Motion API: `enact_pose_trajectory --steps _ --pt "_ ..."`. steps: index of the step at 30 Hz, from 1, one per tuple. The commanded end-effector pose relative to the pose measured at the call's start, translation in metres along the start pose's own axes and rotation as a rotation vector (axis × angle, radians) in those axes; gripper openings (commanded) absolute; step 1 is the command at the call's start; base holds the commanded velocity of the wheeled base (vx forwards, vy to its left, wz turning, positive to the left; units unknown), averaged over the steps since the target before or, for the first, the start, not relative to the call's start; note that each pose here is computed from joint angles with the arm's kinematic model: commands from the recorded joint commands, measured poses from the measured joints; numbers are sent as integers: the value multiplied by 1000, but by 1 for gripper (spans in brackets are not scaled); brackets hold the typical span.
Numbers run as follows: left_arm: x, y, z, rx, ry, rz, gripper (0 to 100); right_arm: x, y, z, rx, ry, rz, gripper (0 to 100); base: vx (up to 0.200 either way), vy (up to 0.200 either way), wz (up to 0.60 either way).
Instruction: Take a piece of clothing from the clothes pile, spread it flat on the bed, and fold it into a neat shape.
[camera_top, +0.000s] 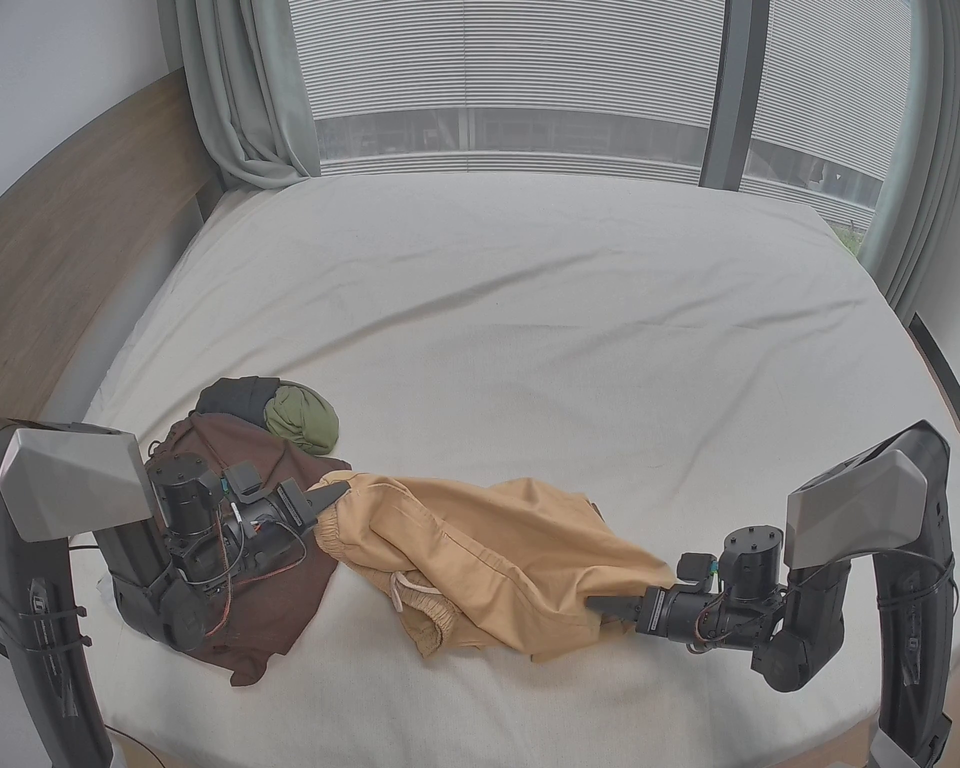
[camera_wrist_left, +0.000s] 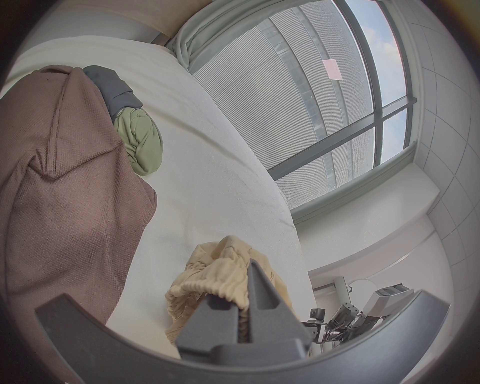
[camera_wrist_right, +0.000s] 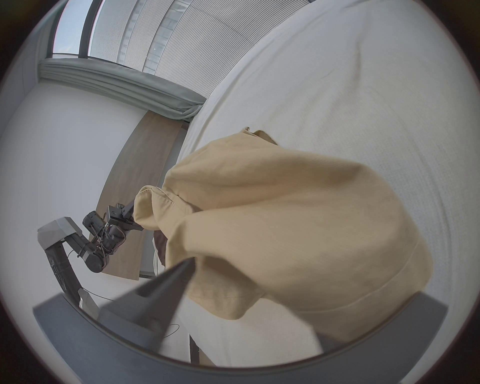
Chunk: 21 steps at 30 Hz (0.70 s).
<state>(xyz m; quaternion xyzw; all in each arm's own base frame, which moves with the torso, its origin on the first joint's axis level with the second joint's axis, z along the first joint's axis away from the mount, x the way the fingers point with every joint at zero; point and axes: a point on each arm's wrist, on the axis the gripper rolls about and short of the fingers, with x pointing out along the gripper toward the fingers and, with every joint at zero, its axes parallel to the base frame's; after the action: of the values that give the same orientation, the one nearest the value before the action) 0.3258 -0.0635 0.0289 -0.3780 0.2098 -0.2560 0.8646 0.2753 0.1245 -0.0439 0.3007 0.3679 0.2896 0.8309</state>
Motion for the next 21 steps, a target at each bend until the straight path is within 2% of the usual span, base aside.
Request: enact_pose_trajectory --steps 1,7,14,21 --pt "0 0 0 0 -1 0 0 -3 0 0 -29 0 -5 0 0 0 0" --pt "1 -1 1 2 -3 -4 0 -13 -2 5 -97 -14 -18 0 0 0 0" --pt "1 -1 1 1 -2 -5 0 -34 10 12 -114 -40 3 0 0 0 0" --pt "1 -1 1 1 -2 -5 0 -45 -2 11 -129 -38 -45 0 0 0 0"
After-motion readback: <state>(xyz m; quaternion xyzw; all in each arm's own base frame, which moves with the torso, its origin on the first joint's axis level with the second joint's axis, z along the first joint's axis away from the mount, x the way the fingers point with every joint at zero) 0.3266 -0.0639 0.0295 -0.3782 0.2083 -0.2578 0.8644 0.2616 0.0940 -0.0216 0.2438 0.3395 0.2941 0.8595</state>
